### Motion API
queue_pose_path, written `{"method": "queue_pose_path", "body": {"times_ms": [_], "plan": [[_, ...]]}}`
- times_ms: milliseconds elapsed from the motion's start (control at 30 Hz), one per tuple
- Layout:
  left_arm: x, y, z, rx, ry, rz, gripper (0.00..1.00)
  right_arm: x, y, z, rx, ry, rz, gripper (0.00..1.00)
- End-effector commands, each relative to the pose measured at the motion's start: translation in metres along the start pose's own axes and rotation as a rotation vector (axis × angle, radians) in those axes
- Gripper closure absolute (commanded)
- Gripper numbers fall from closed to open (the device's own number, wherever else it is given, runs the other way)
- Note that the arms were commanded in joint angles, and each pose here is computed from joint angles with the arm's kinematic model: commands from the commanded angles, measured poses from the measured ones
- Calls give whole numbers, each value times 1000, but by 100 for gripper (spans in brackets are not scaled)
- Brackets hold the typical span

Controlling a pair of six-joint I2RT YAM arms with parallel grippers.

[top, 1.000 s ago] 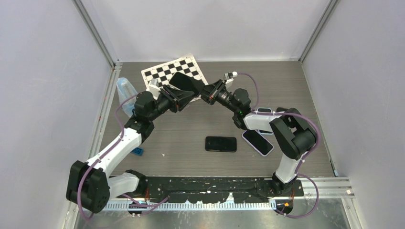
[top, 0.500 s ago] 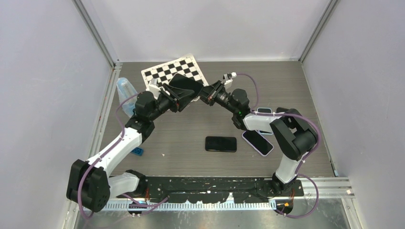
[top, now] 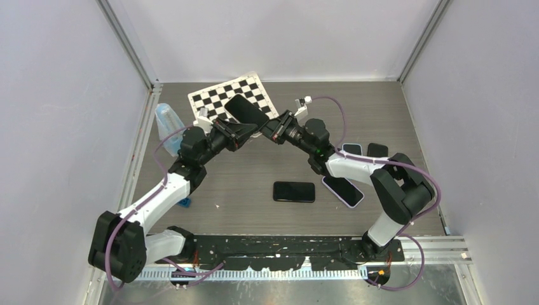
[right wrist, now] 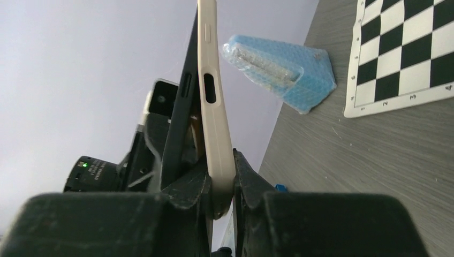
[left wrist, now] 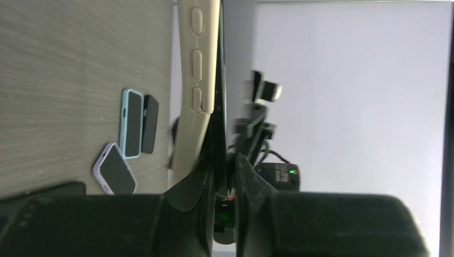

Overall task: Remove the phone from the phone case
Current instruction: Remove the phone case from the phone.

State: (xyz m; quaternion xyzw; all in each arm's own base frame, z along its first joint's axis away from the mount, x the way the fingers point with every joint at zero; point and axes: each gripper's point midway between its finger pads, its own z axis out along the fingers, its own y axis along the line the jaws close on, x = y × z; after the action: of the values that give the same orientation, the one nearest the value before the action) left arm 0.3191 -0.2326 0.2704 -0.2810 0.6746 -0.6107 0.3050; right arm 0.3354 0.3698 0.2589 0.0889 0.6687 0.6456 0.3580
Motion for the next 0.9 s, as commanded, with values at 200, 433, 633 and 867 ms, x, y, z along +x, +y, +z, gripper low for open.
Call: {"method": "queue_pose_path", "body": {"times_ms": [200,433,633,867], "plan": [[-11,-26,-9,107,-54,47,100,-15,54,-21,-156,-12,-82,99],[14,-56,-19,191,104,83,100,-56,31,-35,-67,-110,-158,99],[51,-70,-30,233,359,200,100,-103,14,-49,46,-226,-223,99],[57,-38,-23,141,440,273,100,-170,-4,-80,284,-413,-245,99]]}}
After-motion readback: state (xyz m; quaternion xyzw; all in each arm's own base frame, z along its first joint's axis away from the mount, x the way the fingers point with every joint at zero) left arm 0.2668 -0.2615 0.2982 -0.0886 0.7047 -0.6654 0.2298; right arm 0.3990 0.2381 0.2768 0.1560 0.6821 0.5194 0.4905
